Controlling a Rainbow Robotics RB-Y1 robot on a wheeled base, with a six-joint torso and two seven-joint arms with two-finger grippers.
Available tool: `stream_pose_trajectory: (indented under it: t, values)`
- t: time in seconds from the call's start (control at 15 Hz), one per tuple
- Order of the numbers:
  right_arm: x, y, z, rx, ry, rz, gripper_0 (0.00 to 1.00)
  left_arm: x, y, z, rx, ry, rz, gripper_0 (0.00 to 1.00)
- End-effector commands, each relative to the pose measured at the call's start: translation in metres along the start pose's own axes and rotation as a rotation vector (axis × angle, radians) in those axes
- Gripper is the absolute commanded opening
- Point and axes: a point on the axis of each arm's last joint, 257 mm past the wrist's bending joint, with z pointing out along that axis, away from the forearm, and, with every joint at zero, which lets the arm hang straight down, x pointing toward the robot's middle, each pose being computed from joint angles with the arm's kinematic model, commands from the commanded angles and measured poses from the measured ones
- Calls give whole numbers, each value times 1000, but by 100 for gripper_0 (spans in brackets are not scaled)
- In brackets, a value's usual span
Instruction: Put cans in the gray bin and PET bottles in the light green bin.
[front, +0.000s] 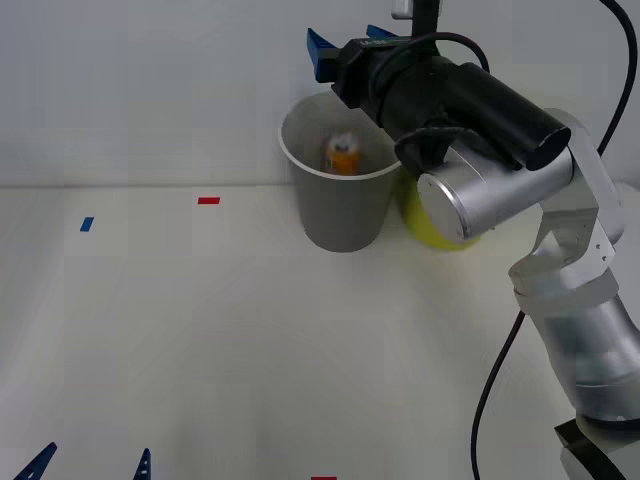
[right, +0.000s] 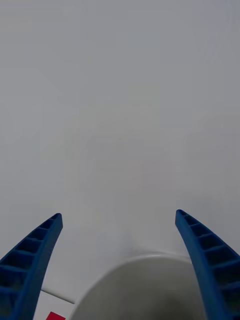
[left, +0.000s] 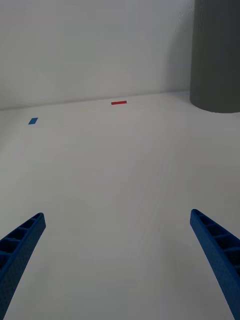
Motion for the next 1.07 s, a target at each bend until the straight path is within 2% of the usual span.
stream_pose_trajectory:
  t: [0.07, 0.13, 0.27, 0.53, 0.8, 1.07]
  values:
    - [-22, 13, -46, -5, 13, -13, 100, 0, 0, 0, 0, 0, 0, 100]
    - [-26, 16, -59, -26, 3, 5, 100, 0, 0, 0, 0, 0, 0, 100]
    - [-23, 11, -95, -29, -3, -7, 100, 0, 0, 0, 0, 0, 0, 100]
    - [-10, -11, -171, 25, 20, -36, 100, 0, 0, 0, 0, 0, 0, 100]
    - [38, -83, -220, 209, 124, 8, 100, 0, 0, 0, 0, 0, 0, 100]
    - [62, -148, -278, 399, 147, 36, 100, 0, 0, 0, 0, 0, 0, 100]
